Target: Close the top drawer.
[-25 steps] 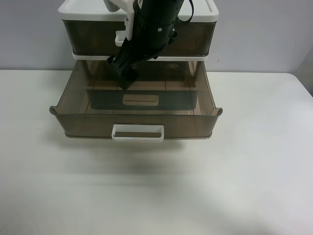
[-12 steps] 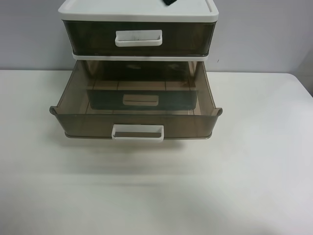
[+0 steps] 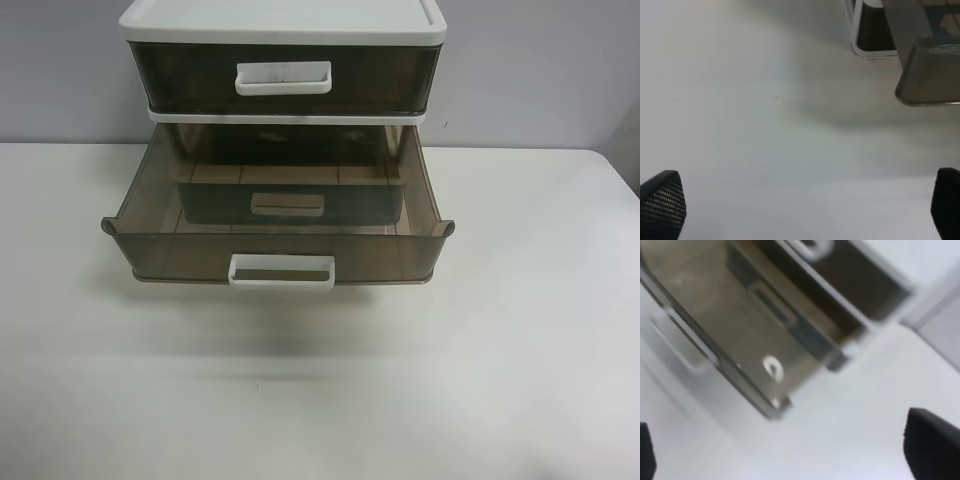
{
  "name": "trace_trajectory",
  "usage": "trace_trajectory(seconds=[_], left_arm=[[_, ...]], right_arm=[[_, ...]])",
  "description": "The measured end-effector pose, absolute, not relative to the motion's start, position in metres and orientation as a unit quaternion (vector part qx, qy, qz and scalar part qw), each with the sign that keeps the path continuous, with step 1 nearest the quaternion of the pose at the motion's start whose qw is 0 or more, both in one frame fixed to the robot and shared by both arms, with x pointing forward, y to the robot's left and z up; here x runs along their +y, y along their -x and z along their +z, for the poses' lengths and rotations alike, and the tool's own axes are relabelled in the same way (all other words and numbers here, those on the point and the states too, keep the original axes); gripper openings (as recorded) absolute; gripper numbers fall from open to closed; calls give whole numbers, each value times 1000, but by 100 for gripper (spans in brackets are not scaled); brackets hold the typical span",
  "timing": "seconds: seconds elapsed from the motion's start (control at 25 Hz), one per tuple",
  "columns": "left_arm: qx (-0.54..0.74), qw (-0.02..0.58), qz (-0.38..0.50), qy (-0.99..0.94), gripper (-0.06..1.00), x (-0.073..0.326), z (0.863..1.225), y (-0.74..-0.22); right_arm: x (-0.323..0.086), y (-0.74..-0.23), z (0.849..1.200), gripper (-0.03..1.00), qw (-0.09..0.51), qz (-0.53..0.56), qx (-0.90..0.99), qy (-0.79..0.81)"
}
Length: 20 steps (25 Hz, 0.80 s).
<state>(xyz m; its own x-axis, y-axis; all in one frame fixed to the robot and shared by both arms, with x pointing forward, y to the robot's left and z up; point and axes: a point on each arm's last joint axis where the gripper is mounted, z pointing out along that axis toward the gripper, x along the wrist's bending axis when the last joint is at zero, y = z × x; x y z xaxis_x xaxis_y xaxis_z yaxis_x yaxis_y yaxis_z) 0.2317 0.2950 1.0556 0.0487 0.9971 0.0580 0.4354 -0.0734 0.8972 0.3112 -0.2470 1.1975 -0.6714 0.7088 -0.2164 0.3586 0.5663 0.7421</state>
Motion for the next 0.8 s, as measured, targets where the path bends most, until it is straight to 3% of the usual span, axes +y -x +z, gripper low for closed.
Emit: trace_trajectory(seconds=[0.16, 0.48, 0.8], left_arm=[[574, 367, 383, -624, 99, 295, 1056, -232], [574, 367, 383, -624, 99, 295, 1056, -232], [574, 367, 383, -624, 99, 295, 1056, -232]], right_arm=[[-280, -286, 1145, 97, 266, 329, 805, -416], [-296, -240, 1063, 97, 323, 371, 696, -523], [-297, -232, 1053, 97, 352, 381, 669, -533]])
